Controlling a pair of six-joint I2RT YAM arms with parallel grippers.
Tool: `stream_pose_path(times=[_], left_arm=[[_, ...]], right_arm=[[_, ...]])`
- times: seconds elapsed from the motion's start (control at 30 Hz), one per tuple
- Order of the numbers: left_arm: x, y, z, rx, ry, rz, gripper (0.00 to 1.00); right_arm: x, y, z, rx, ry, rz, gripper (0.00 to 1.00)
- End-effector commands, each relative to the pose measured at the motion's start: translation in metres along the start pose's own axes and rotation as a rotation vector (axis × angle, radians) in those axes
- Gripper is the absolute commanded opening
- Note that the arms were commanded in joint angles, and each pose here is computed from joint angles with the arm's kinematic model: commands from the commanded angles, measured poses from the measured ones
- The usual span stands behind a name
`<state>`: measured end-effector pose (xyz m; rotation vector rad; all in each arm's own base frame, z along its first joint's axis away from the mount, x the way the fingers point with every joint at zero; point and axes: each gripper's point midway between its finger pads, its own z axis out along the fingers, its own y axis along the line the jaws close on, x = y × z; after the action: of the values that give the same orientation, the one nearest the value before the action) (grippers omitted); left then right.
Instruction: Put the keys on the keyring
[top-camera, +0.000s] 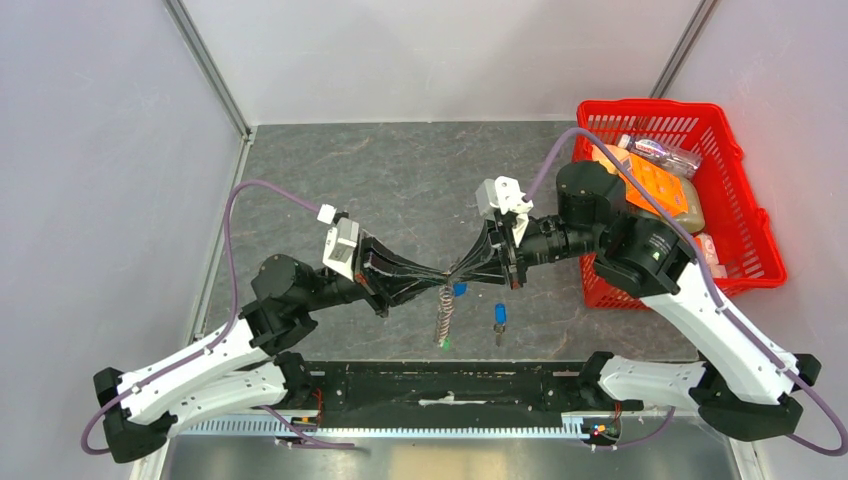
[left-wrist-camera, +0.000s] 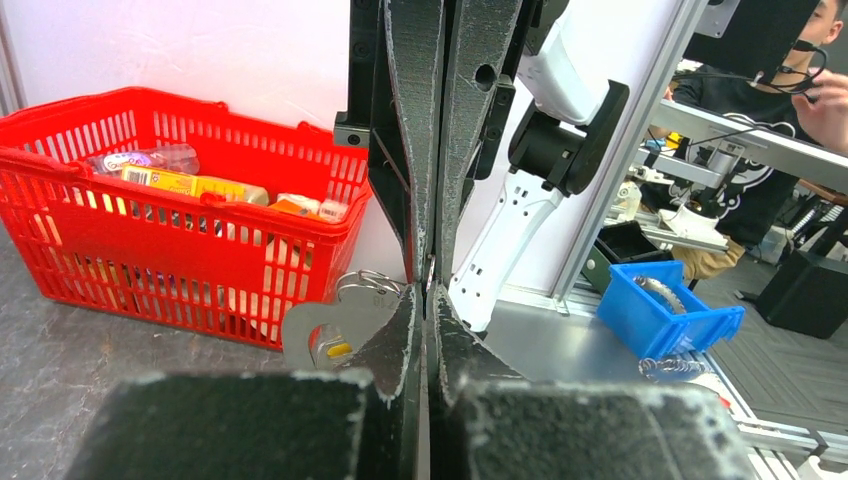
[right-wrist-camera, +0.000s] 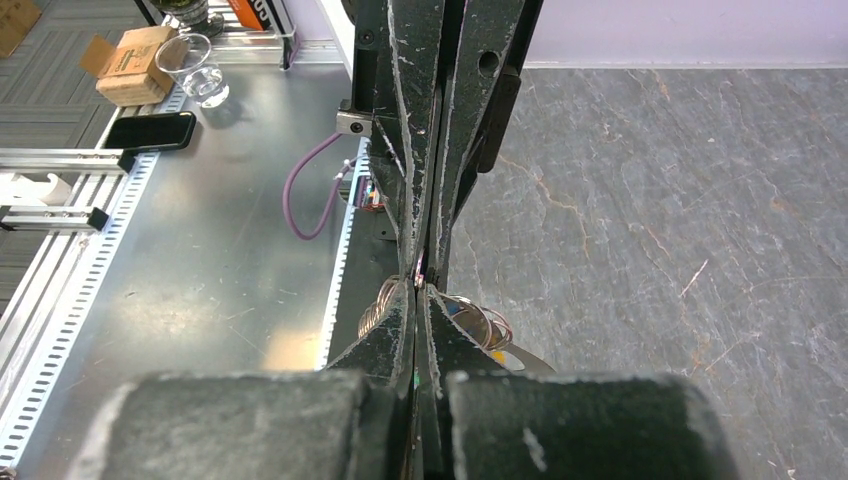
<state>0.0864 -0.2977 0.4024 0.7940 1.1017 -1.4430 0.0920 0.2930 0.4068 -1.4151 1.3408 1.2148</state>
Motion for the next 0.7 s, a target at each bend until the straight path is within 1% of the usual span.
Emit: stream_pose_path(times=[0.0,0.03,0.07,0.1,0.23,0.33,0.43,0.53,0.67], left_arm=[[-0.009,-0.004,0.001,0.020,-0.038,-0.001,0.02],[-0.010,-0.005,0.001,0.022,-0.042,0.001,0.02],[-0.010,-0.005,0.000,0.024,-0.046,0.003,0.02],[-0.011,-0.006,0.000,0.025,-0.051,0.003,0.02],[-0.014,-0.010,-0.004,0.035,-0.063,0.007,0.02],[-0.014,-0.012,-0.009,0.033,-0.065,0.012,0.02],[-0.013,-0.013,-0.014,0.030,-0.063,0.017,0.02],[-0.011,-0.014,-0.019,0.026,-0.063,0.017,0.02],[-0.011,-0.016,-0.027,0.019,-0.077,0.017,0.02]], right_arm=[[-0.026,0.018,-0.012,-0.034,-0.073,-0.088,0.00],[-0.024,0.018,-0.013,-0.033,-0.070,-0.086,0.00],[-0.023,0.018,-0.013,-0.026,-0.066,-0.083,0.02],[-0.023,0.017,-0.014,-0.014,-0.064,-0.080,0.13],[-0.022,0.009,-0.021,0.069,-0.061,-0.068,0.43],[-0.021,-0.001,-0.032,0.178,-0.059,-0.054,0.56],[-0.020,-0.009,-0.042,0.272,-0.062,0.000,0.63],[-0.012,-0.025,-0.052,0.407,-0.032,0.103,0.65],[0.023,-0.053,-0.064,0.638,0.054,0.341,0.66]])
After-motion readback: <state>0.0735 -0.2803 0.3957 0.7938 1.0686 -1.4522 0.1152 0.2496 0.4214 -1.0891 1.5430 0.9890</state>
